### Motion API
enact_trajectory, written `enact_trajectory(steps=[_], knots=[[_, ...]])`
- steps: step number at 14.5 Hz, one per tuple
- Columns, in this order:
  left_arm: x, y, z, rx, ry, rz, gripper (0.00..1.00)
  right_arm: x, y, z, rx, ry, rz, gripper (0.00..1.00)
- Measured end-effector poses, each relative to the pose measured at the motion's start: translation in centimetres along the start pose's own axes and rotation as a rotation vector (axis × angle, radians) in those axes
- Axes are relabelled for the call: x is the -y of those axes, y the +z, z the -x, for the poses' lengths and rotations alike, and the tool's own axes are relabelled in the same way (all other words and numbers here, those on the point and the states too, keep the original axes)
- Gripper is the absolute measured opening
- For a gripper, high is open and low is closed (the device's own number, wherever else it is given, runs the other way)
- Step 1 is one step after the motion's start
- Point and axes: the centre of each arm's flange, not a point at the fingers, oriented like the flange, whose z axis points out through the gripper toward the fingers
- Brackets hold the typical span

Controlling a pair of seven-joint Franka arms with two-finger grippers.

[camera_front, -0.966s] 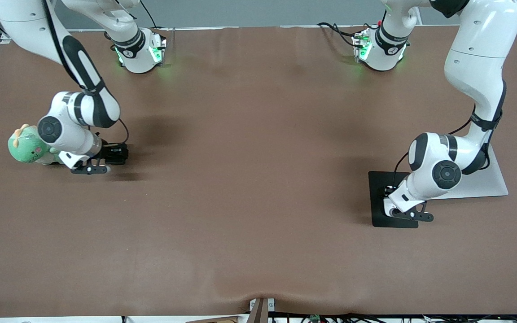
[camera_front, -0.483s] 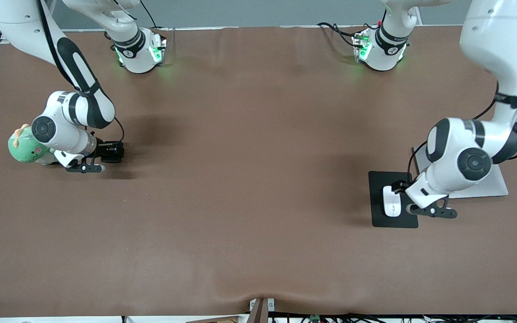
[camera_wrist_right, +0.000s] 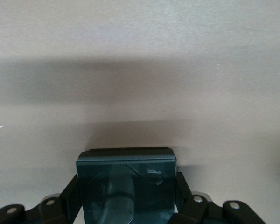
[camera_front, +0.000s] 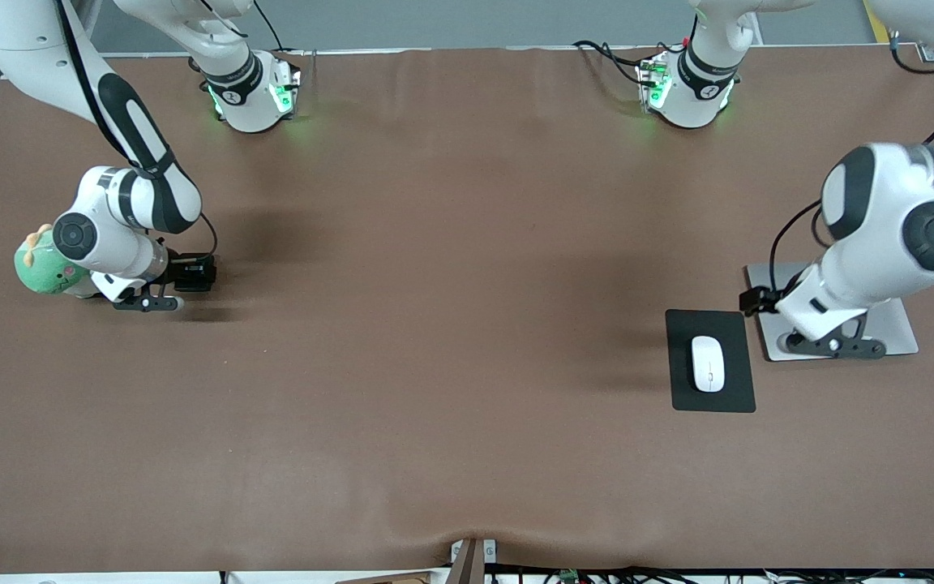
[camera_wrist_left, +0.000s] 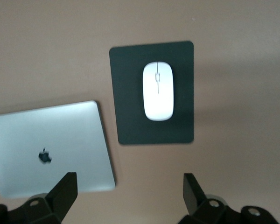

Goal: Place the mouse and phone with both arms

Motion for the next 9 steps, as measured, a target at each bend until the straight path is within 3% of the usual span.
enact_trajectory(steps=[2,4,6,9], knots=[[0.1,-3.0,1.5,0.035,-0.007,-0.001,1.00,0.1,-0.6,-0.6,0.010,-0.006,0.000,1.00],[0.2,-6.2,2.3,0.049,-0.010,-0.002,1.00,0.2,-2.9,-2.3,0.045,-0.012,-0.004,1.00],[0.2,-10.0,2.7,0.017,-0.020,0.024,1.00,0.8,-6.9,-4.9,0.061,-0.027,-0.006,1.00],[0.6,-15.4,5.0,-0.014,-0.035,0.053,1.00,3.8,-12.0,-8.4,0.010,-0.047,-0.014,1.00]])
